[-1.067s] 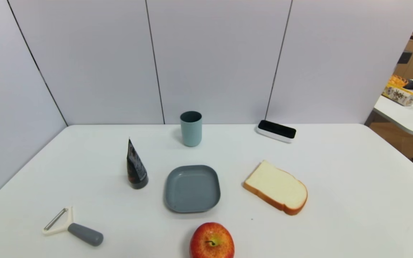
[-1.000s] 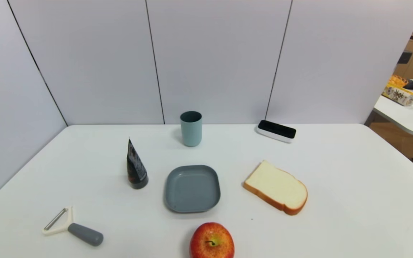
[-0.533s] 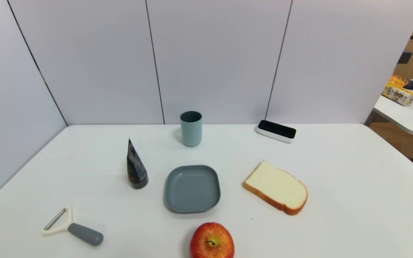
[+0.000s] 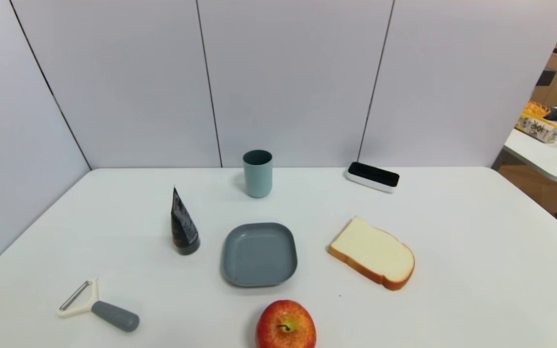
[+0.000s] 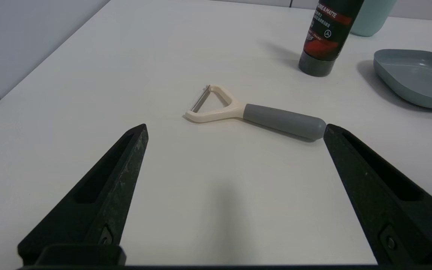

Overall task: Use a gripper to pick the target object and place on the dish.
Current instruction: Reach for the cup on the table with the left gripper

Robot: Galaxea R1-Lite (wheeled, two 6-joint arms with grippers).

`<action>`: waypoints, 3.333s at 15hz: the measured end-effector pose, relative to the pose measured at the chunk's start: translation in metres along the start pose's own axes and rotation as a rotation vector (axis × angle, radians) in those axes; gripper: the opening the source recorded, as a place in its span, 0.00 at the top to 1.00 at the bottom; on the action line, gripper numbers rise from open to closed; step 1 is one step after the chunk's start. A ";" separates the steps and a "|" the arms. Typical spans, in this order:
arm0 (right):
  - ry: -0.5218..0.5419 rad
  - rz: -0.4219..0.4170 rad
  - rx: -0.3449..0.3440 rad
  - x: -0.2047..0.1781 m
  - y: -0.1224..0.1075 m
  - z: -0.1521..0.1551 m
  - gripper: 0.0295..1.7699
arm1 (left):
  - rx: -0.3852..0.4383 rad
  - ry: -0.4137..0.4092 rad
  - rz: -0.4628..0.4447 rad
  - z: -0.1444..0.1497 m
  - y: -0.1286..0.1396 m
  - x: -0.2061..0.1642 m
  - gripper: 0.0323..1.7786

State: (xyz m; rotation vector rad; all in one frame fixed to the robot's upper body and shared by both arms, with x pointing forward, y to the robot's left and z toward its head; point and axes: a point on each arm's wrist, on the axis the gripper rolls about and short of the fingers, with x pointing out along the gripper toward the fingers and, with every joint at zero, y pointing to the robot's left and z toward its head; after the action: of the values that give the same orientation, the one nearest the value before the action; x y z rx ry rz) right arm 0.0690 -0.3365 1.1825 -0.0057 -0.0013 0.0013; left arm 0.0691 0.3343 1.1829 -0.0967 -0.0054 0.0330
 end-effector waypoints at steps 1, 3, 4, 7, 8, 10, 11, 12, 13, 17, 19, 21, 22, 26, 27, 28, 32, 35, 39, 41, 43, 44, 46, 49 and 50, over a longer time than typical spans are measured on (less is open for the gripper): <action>0.000 0.000 0.000 0.000 0.000 0.000 0.03 | -0.001 0.000 0.000 0.000 0.000 0.000 0.05; 0.000 0.000 0.000 0.000 0.000 0.000 0.03 | -0.001 0.000 0.000 0.000 0.000 0.000 0.05; 0.000 0.000 0.000 0.000 0.000 0.000 0.03 | 0.004 -0.002 0.002 0.000 0.000 0.000 0.05; 0.000 0.000 0.000 0.000 0.000 0.000 0.03 | 0.016 -0.100 -0.008 0.020 -0.002 -0.005 0.05; 0.000 0.000 0.000 0.000 0.000 0.000 0.03 | 0.022 -0.143 -0.012 0.033 -0.003 -0.008 0.05; 0.000 0.000 0.000 0.000 0.000 0.000 0.03 | 0.053 -0.187 -0.012 0.063 -0.006 -0.012 0.05; 0.000 0.000 0.000 0.000 0.000 0.000 0.03 | 0.072 -0.199 -0.012 0.080 -0.007 -0.011 0.05; 0.000 0.000 0.000 0.000 0.000 0.000 0.03 | 0.096 -0.208 -0.010 0.102 -0.010 -0.009 0.05; 0.000 0.000 0.000 0.000 0.000 0.000 0.03 | 0.118 -0.218 -0.010 0.125 -0.012 -0.006 0.05; 0.000 0.000 0.000 0.000 0.000 0.000 0.03 | 0.236 -0.286 -0.037 0.241 -0.025 0.033 0.05; 0.000 0.000 0.000 0.000 0.000 0.000 0.03 | 0.294 -0.322 -0.065 0.297 -0.033 0.071 0.05; 0.000 0.000 0.000 0.000 0.000 0.000 0.03 | 0.342 -0.346 -0.087 0.340 -0.040 0.118 0.05; 0.000 0.000 0.000 0.000 0.000 0.000 0.03 | 0.357 -0.342 -0.099 0.353 -0.043 0.144 0.05; 0.000 0.000 0.000 0.000 0.000 0.000 0.03 | 0.374 -0.265 -0.180 0.360 -0.062 0.246 0.05; 0.000 0.000 0.000 0.000 0.000 0.000 0.03 | 0.372 -0.233 -0.209 0.353 -0.070 0.269 0.05; 0.000 0.000 0.000 0.000 0.000 0.000 0.03 | 0.367 -0.190 -0.236 0.343 -0.077 0.288 0.05; 0.000 0.000 0.000 0.000 0.000 0.000 0.03 | 0.361 0.001 -0.317 0.297 -0.102 0.340 0.05; 0.000 0.000 0.000 0.000 0.000 0.000 0.03 | 0.363 0.091 -0.342 0.270 -0.113 0.364 0.05; 0.000 0.000 0.000 0.000 0.000 0.000 0.03 | 0.374 0.170 -0.361 0.239 -0.133 0.390 0.05; 0.000 -0.001 0.000 0.000 0.000 0.000 0.03 | 0.367 0.208 -0.370 0.223 -0.147 0.399 0.05; 0.000 0.000 0.000 0.000 0.000 0.000 0.03 | 0.335 0.257 -0.389 0.204 -0.164 0.407 0.05; 0.000 0.000 0.000 0.000 0.000 0.000 0.03 | 0.321 0.282 -0.394 0.194 -0.172 0.410 0.05; 0.000 0.000 0.000 0.000 0.000 0.000 0.03 | 0.317 0.324 -0.415 0.174 -0.188 0.416 0.05; 0.000 0.000 0.000 0.000 0.000 0.000 0.03 | 0.330 0.367 -0.436 0.153 -0.201 0.423 0.05; 0.000 0.000 0.000 0.000 0.000 0.000 0.03 | 0.333 0.375 -0.433 0.148 -0.203 0.426 0.05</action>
State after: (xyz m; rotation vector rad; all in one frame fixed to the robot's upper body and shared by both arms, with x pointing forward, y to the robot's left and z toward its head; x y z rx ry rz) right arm 0.0690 -0.3365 1.1825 -0.0053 -0.0013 0.0013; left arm 0.5005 0.1607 1.3515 0.2340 0.3526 -0.4167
